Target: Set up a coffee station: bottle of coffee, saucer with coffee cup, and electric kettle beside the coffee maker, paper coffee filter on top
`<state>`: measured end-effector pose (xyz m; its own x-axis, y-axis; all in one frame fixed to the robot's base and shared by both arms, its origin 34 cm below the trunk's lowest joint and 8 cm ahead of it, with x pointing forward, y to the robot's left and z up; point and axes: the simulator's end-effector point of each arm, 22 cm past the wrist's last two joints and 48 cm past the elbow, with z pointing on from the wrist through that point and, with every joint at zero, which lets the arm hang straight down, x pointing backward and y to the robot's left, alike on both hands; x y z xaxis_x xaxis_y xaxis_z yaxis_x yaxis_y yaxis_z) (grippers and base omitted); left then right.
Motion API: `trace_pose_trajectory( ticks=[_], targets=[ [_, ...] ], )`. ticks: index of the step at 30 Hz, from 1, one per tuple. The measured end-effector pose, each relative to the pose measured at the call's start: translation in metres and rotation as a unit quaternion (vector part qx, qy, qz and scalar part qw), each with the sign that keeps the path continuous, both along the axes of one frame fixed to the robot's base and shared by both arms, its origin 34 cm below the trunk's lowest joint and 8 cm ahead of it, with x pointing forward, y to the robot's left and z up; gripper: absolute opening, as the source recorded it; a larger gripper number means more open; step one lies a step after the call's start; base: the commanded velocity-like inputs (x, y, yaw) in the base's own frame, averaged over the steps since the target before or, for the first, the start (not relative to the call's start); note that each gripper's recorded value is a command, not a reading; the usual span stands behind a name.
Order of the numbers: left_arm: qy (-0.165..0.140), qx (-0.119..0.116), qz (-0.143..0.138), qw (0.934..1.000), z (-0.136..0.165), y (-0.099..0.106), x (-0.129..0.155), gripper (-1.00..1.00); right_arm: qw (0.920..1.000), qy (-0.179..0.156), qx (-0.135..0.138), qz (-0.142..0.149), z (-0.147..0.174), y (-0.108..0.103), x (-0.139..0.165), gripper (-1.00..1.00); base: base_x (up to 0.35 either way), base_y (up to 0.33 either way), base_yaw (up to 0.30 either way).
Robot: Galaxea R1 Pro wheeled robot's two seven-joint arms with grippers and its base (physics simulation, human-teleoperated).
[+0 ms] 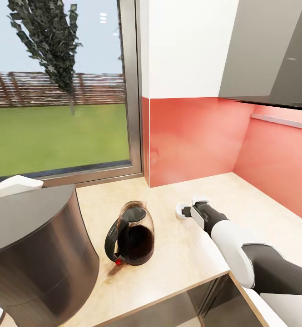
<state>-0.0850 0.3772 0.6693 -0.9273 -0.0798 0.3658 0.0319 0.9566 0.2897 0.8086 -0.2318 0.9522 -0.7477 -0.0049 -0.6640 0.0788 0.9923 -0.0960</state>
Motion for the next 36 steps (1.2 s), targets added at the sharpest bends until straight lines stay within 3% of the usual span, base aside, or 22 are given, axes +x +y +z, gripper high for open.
trace_pose_trajectory(
  ticks=[7, 29, 30, 36],
  targets=[
    [0.0, 0.0, 0.0, 1.0, 0.0, 0.0, 0.0, 1.0, 0.9999, 0.01, 0.001, 0.001, -0.011, 0.002, -0.008, 1.0, 0.0, 0.0, 0.0],
    [0.0, 0.0, 0.0, 1.0, 0.0, -0.001, 0.0, 1.0, 1.0, -0.001, 0.002, 0.001, -0.01, 0.003, -0.005, 1.0, 0.0, 0.0, 0.0],
    [0.0, 0.0, 0.0, 1.0, 0.0, 0.0, 0.0, 1.0, 1.0, -0.001, 0.002, 0.001, -0.01, 0.003, -0.005, -1.0, 0.0, 0.0, 0.0],
    [0.0, 0.0, 0.0, 1.0, 0.0, -0.001, 0.0, 1.0, 1.0, -0.003, -0.004, 0.005, -0.008, 0.003, -0.005, -1.0, 0.0, 0.0, 0.0]
  ],
)
